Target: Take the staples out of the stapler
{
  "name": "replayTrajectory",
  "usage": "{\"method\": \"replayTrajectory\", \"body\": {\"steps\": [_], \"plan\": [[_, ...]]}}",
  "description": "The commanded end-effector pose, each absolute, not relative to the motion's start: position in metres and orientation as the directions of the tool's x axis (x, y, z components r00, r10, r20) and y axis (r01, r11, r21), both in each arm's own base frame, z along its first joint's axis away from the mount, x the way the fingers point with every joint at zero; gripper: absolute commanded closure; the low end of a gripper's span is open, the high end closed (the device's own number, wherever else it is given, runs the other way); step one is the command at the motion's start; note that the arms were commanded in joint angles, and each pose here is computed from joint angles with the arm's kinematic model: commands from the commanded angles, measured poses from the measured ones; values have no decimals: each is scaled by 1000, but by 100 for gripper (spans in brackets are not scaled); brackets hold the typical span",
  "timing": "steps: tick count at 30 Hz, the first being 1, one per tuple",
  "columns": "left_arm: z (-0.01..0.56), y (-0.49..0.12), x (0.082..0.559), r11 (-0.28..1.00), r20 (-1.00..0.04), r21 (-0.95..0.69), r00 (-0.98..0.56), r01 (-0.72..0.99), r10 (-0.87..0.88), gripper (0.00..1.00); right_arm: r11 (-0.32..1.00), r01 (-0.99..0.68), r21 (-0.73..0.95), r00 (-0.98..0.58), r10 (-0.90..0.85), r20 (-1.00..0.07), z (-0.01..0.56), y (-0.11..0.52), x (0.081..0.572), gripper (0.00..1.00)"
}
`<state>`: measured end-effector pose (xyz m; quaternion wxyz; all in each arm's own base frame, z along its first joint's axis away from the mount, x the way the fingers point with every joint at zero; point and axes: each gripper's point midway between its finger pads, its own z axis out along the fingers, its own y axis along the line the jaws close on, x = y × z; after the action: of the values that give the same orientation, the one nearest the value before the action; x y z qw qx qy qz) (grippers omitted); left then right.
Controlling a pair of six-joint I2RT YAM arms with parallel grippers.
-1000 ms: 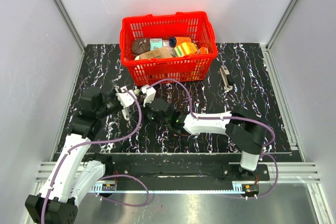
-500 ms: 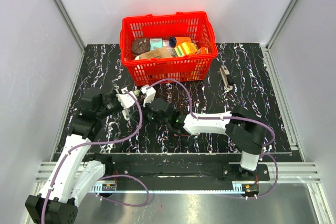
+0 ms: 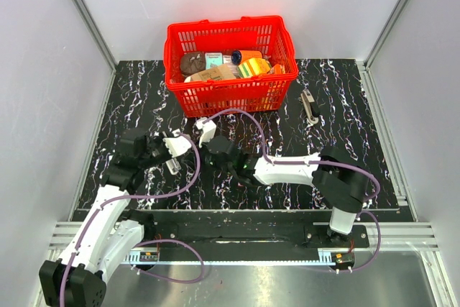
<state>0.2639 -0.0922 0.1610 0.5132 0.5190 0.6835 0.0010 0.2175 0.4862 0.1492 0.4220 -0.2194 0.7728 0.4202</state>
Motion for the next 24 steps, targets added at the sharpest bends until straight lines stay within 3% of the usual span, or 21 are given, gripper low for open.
{"method": "replayTrajectory", "body": {"steps": [1, 6, 10, 19, 22, 24], "plan": [[183, -92, 276, 467, -694, 593, 122, 656, 709, 100, 533, -698, 478, -511, 97, -854, 181, 485, 220, 96], [190, -94, 277, 485, -710, 583, 119, 652, 694, 100, 507, -699, 504, -542, 85, -836, 172, 487, 212, 87], [197, -94, 280, 494, -717, 583, 123, 645, 686, 100, 501, -685, 529, -568, 87, -819, 165, 487, 209, 91], [180, -82, 297, 566, -723, 568, 35, 598, 689, 100, 586, -624, 518, -645, -11, -764, 119, 478, 205, 92], [174, -80, 306, 587, -730, 552, 3, 593, 683, 100, 632, -594, 498, -678, -60, -732, 106, 484, 210, 90], [170, -79, 312, 595, -729, 532, -31, 602, 684, 100, 655, -565, 502, -720, -94, -687, 94, 489, 207, 83]]}}
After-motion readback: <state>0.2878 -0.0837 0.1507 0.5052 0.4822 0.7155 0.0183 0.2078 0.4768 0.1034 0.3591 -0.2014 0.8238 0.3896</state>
